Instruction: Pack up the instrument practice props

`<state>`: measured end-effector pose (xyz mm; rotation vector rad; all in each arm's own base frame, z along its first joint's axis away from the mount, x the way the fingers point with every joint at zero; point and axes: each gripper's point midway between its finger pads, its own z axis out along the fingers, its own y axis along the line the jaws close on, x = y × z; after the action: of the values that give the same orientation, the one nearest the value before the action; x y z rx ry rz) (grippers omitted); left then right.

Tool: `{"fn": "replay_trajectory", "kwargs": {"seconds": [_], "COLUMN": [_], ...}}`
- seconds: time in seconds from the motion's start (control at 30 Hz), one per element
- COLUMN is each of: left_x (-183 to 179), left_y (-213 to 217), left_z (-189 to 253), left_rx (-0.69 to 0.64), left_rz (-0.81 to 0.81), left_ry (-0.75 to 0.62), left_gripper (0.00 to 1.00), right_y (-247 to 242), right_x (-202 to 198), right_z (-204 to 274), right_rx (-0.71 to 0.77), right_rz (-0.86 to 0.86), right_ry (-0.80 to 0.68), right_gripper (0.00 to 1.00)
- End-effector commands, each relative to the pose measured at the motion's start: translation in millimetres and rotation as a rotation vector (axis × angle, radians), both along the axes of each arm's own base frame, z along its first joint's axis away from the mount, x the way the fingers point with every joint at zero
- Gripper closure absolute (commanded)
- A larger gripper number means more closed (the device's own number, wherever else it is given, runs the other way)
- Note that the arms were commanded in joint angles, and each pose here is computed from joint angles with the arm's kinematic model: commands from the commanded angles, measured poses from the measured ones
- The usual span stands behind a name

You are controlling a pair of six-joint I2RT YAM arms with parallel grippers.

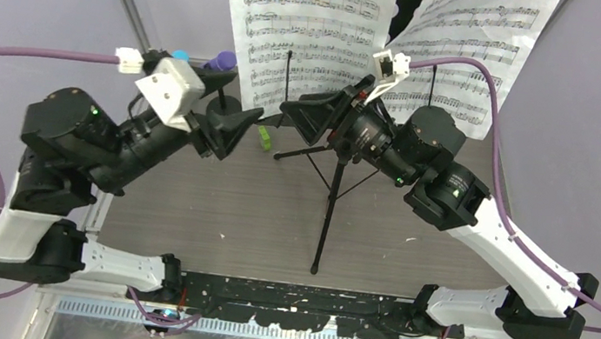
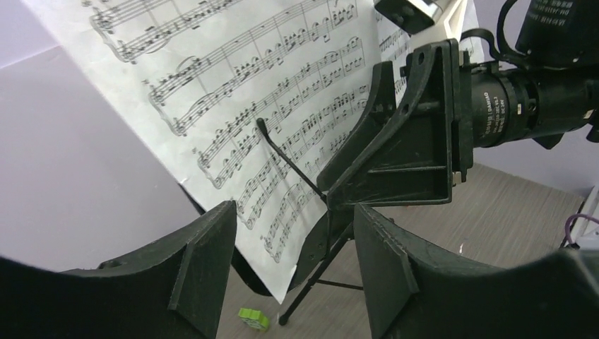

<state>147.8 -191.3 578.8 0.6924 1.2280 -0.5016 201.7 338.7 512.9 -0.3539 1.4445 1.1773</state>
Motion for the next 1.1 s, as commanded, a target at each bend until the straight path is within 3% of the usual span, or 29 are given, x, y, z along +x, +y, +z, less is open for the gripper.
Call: {"fn": "replay_trajectory", "kwargs": {"seconds": [0.0,0.63,1.07], "left_x": [4.3,10.8,-4.2], "left_y": [7.1,8.0,35.3], "left_z": [16.6,61.4,21.1], "left_rx": [-0.033,-0.041,-0.108], "left_rz": [0.037,0.078,0.031], "left_ry": [-0.032,-0.124,-0.041], "left_gripper": [0.37,0.38,0.43], "right_y": [-3.4,-1.9,14.0], "right_x": [-5.3,-5.3,-14.4], "right_z": [24.9,16.0,34.0], "right_rx": [0.087,0.063,0.129], "right_rz": [0.012,0.015,0.107], "right_ry": [-0.029,-0.027,-0.037], "right_gripper": [0.41,0.42,0.47]}}
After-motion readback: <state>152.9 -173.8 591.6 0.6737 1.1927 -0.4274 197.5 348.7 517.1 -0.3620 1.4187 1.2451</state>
